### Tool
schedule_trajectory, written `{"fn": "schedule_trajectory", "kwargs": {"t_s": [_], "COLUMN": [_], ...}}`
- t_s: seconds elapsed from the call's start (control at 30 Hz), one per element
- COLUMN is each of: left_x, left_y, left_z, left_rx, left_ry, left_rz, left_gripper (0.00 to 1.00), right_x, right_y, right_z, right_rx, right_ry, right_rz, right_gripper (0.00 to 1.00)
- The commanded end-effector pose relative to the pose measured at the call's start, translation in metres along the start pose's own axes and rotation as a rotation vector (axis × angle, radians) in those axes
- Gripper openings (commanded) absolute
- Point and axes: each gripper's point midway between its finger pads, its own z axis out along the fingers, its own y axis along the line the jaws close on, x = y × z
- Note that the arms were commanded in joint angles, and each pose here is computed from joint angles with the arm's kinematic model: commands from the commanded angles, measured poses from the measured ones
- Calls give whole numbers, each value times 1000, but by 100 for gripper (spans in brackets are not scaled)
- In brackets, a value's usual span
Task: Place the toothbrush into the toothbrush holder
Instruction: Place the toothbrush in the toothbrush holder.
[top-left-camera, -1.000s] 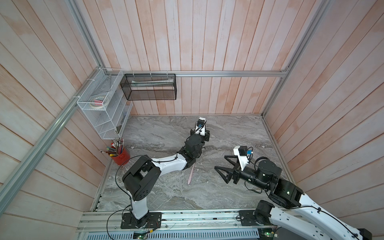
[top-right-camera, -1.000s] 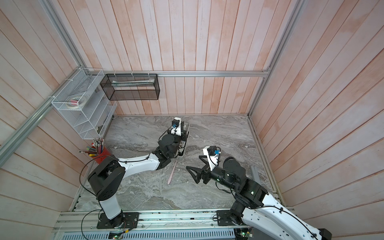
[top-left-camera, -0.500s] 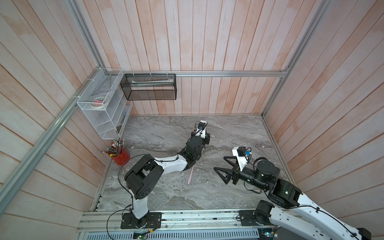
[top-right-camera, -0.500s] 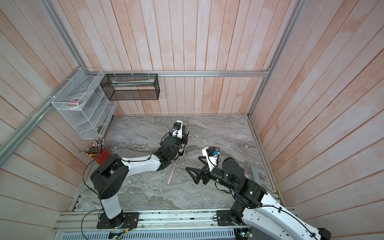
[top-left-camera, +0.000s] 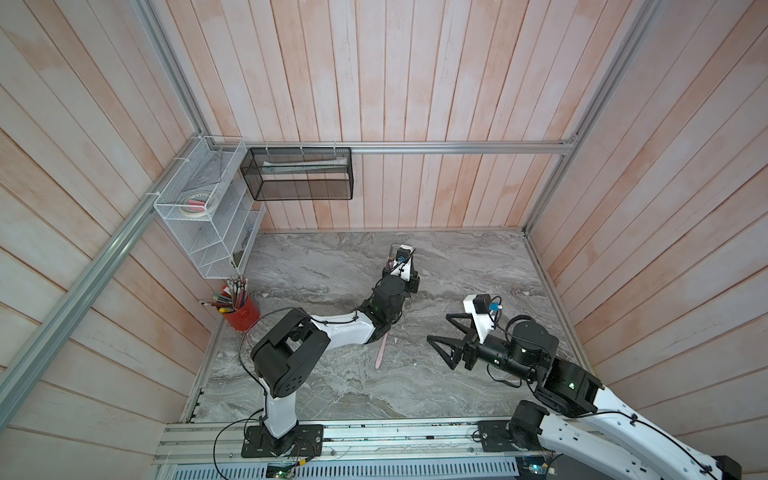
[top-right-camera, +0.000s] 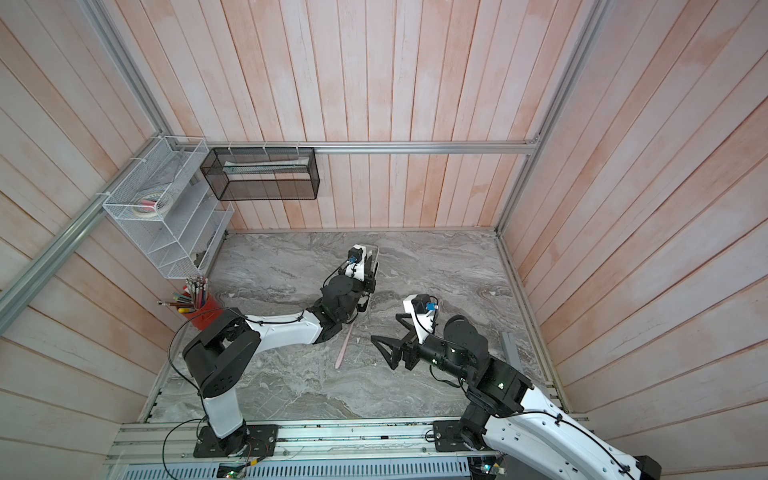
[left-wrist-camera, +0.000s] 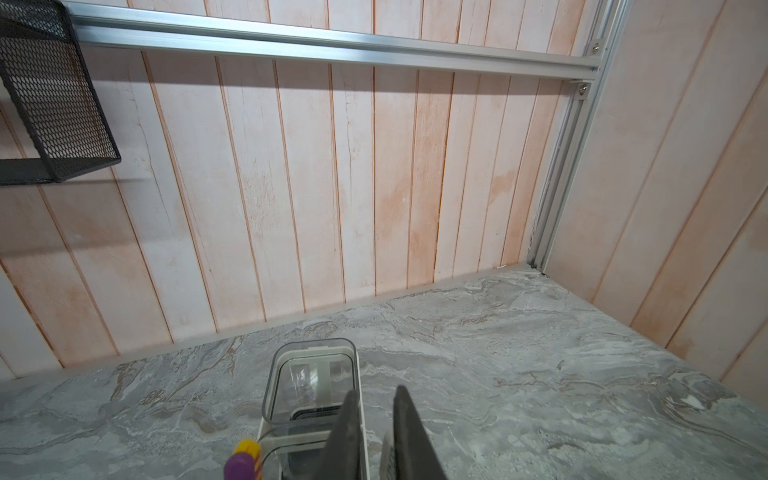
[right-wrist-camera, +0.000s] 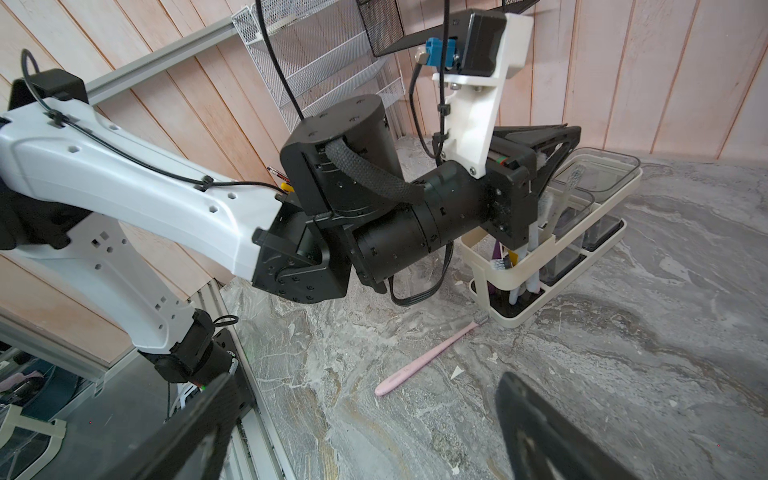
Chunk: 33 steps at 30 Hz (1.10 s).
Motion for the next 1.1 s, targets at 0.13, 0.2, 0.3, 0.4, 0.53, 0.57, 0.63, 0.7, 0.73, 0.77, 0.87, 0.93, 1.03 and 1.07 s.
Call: {"fn": "schedule_trajectory", "kwargs": {"t_s": [0.13, 0.2, 0.3, 0.4, 0.53, 0.57, 0.63, 0.7, 0.73, 0.77, 0.87, 0.93, 1.03, 1.07], "left_x": [22, 22, 16, 7, -12, -17, -33, -50, -59, -65, -85, -99, -125, -135], "left_y": [0, 0, 0, -2, -5, -5, -6, -7, -7, -7, -6, -3, 3, 7], "left_z": [0, 0, 1, 4, 6, 6, 8, 10, 10, 10, 9, 6, -2, -7], "left_rx": [8, 6, 6, 8, 17, 17, 16, 15, 12, 10, 5, -6, -25, -37], "left_ry": [44, 43, 31, 16, -15, -25, -50, -76, -89, -98, -128, -150, -182, -191], "left_rz": [0, 4, 11, 19, 23, 27, 34, 47, 53, 57, 67, 71, 75, 73], "left_gripper": [24, 27, 30, 34, 45, 48, 58, 64, 68, 69, 74, 77, 78, 78], "right_x": [1, 0, -1, -2, -3, -4, -4, -5, -6, -7, -9, -9, -3, 1], "right_y": [1, 2, 3, 3, 3, 3, 0, -1, -1, -1, -4, -8, -21, -29], "right_z": [3, 3, 2, 2, 2, 2, 2, 2, 1, 1, 0, 0, 4, 6], "right_rx": [-17, -17, -20, -20, -20, -16, 2, 12, 13, 15, 34, 58, 135, 176], "right_ry": [-4, -4, -4, -6, -9, -9, -9, -6, -7, -9, -15, -11, 25, 47], "right_rz": [4, 3, 2, 1, 4, 6, 12, 16, 18, 21, 31, 42, 56, 65], "right_gripper": [98, 98, 98, 98, 98, 98, 98, 98, 98, 98, 98, 98, 98, 98]}}
